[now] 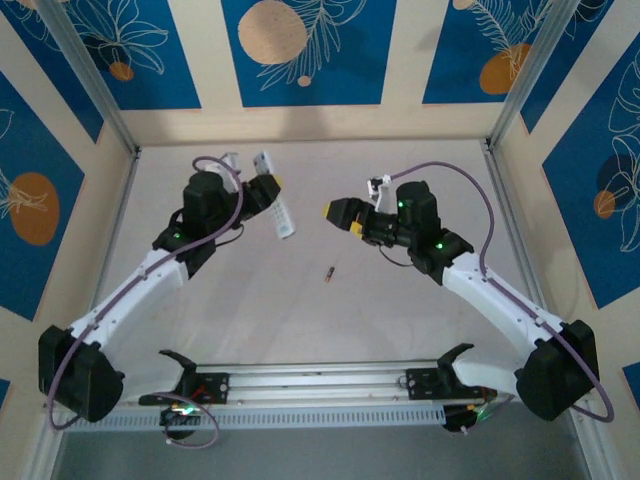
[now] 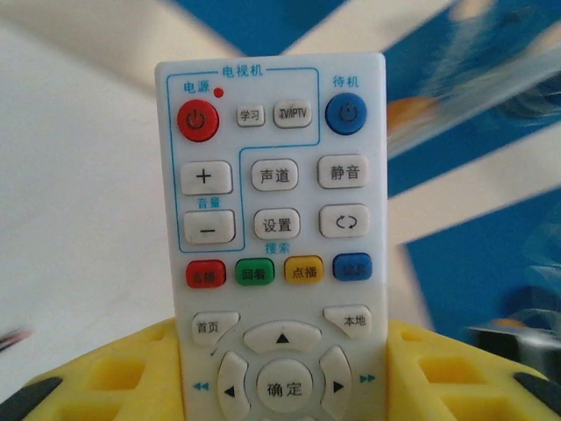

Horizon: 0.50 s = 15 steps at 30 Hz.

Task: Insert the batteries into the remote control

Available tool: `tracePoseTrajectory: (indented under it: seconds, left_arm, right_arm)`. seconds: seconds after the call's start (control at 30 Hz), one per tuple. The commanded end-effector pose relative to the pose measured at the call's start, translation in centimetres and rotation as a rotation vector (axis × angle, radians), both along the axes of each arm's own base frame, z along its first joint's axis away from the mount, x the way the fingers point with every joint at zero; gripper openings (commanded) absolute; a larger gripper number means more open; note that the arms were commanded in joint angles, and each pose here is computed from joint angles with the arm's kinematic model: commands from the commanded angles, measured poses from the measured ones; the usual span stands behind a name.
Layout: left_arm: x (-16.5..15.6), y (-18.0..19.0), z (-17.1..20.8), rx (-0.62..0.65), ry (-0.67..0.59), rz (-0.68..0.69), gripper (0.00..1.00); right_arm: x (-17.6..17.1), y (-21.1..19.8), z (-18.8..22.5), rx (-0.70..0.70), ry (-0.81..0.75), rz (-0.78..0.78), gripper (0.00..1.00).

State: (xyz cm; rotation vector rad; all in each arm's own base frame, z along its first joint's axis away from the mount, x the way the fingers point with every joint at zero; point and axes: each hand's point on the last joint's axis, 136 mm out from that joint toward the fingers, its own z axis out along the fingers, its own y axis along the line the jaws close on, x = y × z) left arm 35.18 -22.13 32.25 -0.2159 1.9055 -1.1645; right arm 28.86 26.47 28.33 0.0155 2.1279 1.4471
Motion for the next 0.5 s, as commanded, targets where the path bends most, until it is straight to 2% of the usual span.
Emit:
tracePoseTrajectory:
  seconds: [0.0,0.13,0.37,0.47]
  left_arm:
    - [-2.1,-3.0,7.2,-0.208,-0.185,-0.210,0.18]
    - [-3.4,-4.4,11.2,-0.312,-0.258,-0.320,0.18]
    - [-4.8,-5.7,13.5,-0.363,-0.295,-0.385,0.15]
    - [-4.5,-5.9,13.3,-0.382,-0.275,-0.381,0.15]
  right_arm:
    - [-1.3,2.2,5.5,0.230,-0.049,0.188,0.99]
    - [-1.8,3.6,8.6,0.334,-0.108,0.293,0.99]
    - [-2.2,5.4,11.2,0.403,-0.158,0.376,1.00]
    - [-2.6,6.1,12.3,0.425,-0.175,0.412,0.87]
